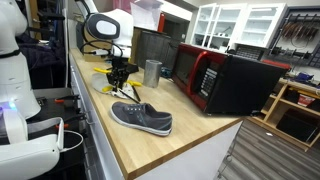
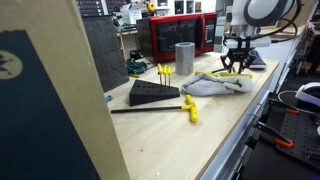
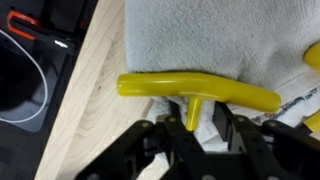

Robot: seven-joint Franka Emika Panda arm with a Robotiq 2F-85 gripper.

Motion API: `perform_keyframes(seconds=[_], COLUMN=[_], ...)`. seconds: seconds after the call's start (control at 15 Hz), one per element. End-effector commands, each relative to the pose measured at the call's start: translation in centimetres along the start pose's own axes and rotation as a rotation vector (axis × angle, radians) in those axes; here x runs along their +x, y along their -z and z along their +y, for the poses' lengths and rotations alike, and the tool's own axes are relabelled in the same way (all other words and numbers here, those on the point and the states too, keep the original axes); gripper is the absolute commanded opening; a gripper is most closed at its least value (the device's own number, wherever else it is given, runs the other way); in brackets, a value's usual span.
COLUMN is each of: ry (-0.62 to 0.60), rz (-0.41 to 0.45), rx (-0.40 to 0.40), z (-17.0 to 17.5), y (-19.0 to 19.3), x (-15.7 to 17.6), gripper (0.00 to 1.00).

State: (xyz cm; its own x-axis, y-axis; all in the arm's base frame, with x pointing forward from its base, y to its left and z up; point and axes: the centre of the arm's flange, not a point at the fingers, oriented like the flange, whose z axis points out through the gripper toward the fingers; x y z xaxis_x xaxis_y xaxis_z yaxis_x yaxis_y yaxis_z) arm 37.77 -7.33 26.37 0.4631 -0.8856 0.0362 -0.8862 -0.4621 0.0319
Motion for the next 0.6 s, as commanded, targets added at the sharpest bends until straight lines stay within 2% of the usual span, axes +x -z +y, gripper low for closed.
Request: perform_keyframes(seconds=[0.0, 0.13, 0.2, 0.53], ry=[-0.027, -0.018, -0.019, -0.088], rz=[-0.018, -0.024, -0.024, -0.007], rx=[-0.016, -0.018, -0.019, -0.011], z=[0.9, 1.2, 1.3, 2.6], y=[-1.0, -0.6, -0.5, 0.6], x=[-0.7, -0.6, -0.6, 1.0], gripper=[0.07, 0.0, 0.05, 0.04])
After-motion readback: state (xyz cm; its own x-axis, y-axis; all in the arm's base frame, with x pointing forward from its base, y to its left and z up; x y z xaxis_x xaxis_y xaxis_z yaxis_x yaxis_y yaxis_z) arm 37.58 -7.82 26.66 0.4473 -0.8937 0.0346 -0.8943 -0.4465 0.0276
